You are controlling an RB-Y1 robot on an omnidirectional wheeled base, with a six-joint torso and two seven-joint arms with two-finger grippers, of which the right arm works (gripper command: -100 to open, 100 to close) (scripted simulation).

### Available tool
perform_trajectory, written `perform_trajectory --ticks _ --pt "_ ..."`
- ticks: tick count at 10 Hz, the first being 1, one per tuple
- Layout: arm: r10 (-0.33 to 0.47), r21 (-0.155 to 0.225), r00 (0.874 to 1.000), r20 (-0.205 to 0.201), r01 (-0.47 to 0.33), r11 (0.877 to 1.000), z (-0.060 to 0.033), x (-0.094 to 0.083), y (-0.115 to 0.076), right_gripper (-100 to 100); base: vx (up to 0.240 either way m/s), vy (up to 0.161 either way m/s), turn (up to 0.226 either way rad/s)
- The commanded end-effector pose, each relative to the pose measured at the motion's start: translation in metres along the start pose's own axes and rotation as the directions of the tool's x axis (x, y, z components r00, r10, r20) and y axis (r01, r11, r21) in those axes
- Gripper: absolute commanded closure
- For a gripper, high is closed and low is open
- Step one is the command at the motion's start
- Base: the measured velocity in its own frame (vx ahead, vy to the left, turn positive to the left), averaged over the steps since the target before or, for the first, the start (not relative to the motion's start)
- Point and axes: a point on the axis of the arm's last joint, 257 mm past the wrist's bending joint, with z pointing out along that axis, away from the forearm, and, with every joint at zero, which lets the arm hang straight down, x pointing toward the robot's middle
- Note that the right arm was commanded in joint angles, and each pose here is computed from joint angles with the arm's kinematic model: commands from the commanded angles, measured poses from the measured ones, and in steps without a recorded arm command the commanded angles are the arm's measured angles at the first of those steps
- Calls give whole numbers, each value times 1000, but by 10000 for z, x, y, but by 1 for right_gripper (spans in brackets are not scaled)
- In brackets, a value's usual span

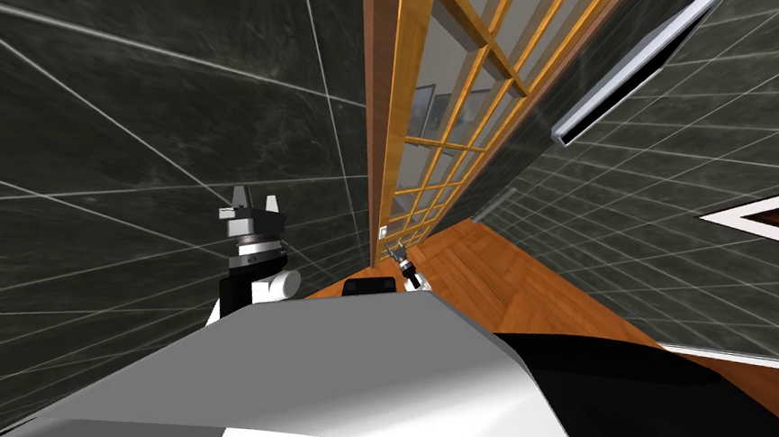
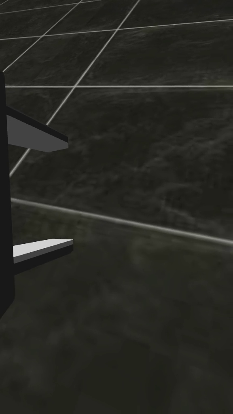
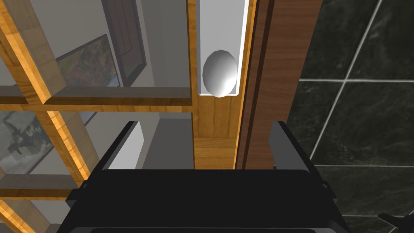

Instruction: Pull the door open

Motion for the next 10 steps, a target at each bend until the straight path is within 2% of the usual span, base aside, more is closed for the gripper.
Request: perform_trajectory --ticks 1,2,3,4,6,9,10 --pt "-4 3 1000 -2 4 1000 101 10 58 -100 0 0 0" --pt "-3 3 1000 -2 3 1000 178 10 101 -100 6 2 10" --pt "1 4 1000 -1 -1 1000 294 4 183 -100 39 7 10" --pt "1 4 1000 -1 -1 1000 294 4 183 -100 45 6 3" --pt "13 1 1000 3 -13 1000 459 -18 339 -100 107 -1 -2" --pt "22 -2 1000 6 -22 1000 545 -37 439 -100 126 2 11" --pt "20 -1 1000 5 -20 1000 535 -34 429 -100 -19 -15 41"
